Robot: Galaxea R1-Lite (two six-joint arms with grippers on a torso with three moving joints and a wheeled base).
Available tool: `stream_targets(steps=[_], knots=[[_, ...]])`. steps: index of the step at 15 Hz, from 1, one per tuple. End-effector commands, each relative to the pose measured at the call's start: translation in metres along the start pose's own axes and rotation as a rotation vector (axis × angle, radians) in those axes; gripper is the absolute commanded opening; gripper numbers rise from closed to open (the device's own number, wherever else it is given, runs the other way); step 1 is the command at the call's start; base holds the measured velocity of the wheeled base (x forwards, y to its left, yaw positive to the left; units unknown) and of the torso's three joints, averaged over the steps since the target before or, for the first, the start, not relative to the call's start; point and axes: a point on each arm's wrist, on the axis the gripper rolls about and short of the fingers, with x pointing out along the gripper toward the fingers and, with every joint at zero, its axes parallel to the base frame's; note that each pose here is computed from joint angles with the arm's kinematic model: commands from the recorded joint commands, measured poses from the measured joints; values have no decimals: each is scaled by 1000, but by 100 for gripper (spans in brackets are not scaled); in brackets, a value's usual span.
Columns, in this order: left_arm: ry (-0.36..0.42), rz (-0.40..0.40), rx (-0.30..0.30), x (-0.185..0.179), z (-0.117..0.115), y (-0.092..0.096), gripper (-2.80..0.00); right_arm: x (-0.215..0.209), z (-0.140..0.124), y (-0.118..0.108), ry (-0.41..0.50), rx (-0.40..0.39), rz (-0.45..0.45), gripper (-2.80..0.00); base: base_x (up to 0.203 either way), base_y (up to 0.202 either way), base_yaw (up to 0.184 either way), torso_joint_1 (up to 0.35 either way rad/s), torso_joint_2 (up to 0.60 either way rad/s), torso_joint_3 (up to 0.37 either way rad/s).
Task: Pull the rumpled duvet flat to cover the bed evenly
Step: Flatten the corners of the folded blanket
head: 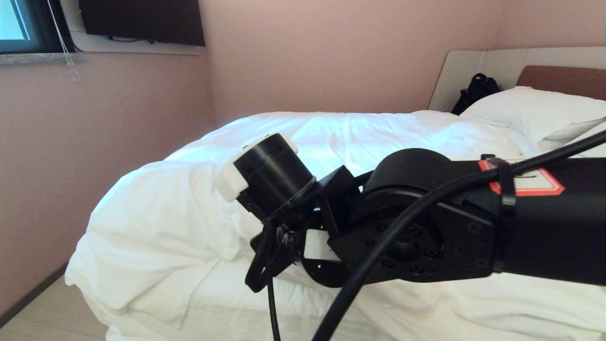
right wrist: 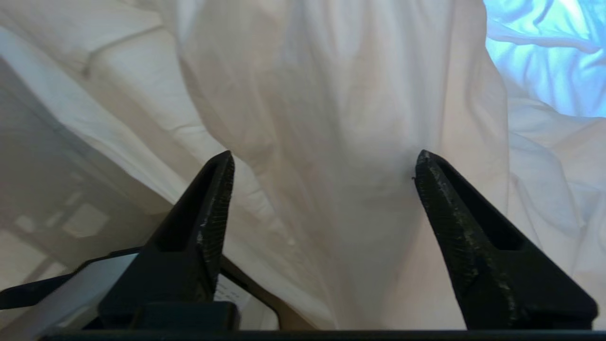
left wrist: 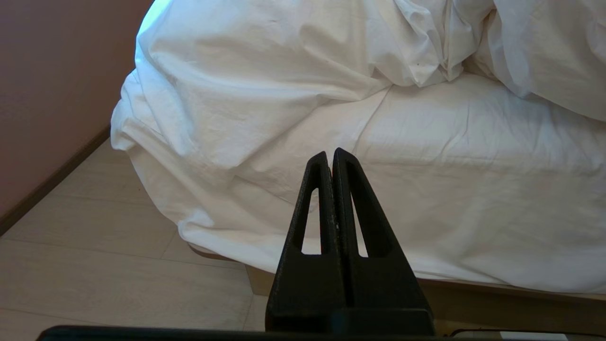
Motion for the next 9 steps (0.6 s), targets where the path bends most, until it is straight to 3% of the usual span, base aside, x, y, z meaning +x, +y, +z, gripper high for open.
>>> stream_targets(steps=[1, 4, 9], knots=[[1, 0, 0, 0, 0, 0, -280, 23, -7, 2, 40, -25, -38, 0, 0, 0, 0, 0, 0, 0], [0, 1, 0, 0, 0, 0, -280, 48, -12, -5, 74, -16, -73, 0, 0, 0, 0, 0, 0, 0], [0, 1, 0, 0, 0, 0, -280, 113, -31, -36, 142, 51, -141, 0, 0, 0, 0, 0, 0, 0]])
